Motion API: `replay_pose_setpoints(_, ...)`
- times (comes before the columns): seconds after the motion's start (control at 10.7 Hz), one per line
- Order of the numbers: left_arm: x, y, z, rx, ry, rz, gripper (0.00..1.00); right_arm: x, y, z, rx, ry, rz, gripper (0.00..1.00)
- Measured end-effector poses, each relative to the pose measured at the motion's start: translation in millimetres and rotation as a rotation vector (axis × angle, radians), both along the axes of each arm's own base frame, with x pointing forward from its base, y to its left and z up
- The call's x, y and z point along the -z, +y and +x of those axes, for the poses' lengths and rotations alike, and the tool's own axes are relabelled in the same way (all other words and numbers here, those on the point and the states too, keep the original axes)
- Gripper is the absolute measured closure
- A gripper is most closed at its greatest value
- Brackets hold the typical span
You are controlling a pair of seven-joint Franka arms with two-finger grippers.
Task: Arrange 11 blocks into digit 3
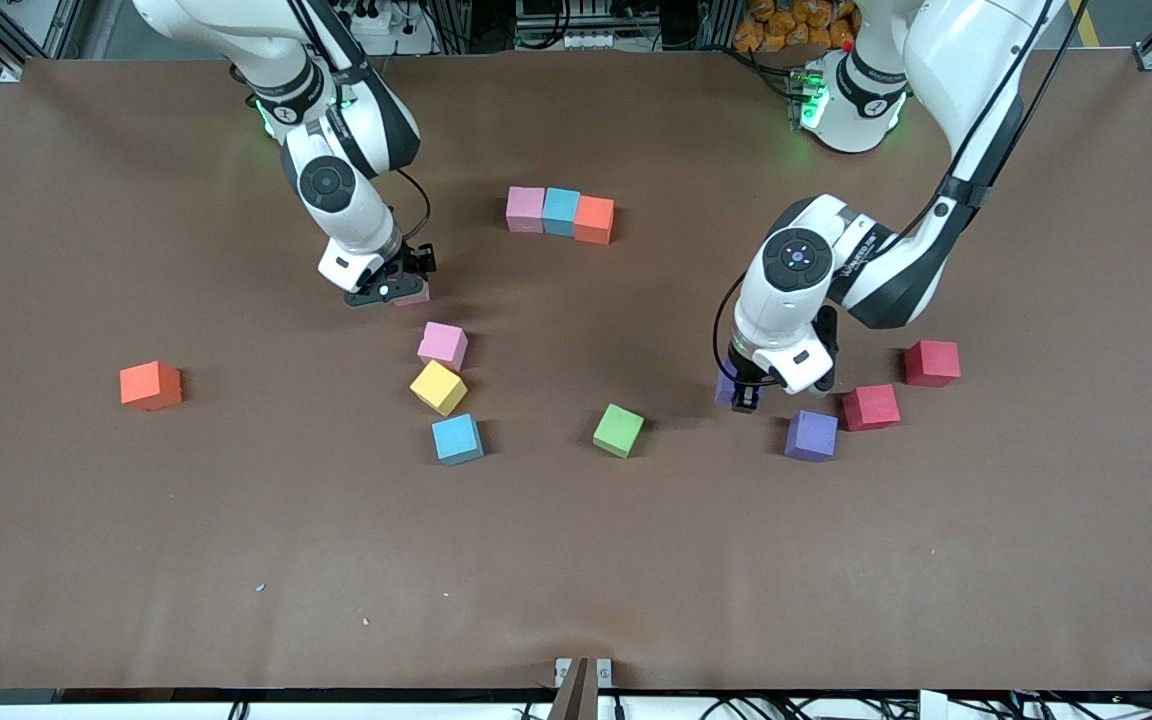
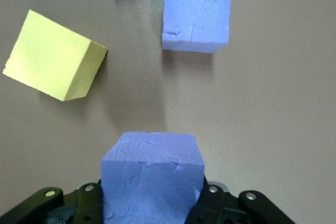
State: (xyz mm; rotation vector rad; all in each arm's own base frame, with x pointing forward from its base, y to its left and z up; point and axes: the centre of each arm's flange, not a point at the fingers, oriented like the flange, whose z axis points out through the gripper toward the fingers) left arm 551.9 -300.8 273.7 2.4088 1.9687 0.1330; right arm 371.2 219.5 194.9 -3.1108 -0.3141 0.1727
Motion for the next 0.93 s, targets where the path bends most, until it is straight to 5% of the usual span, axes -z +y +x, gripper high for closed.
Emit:
replay_pose_setpoints(0.56, 5.9, -1.1, 2.1, -0.005, 0.012, -0.006, 0.44, -15.8, 11.4, -1.6, 0.074, 0.012, -0.006, 0.44)
replay_pose_setpoints(0.93, 6.6, -0.5, 2.4, -0.007, 0.014, -0.005, 0.44, -39.9, 73.7, -29.7, 0.198, -0.016, 0.006, 0.44)
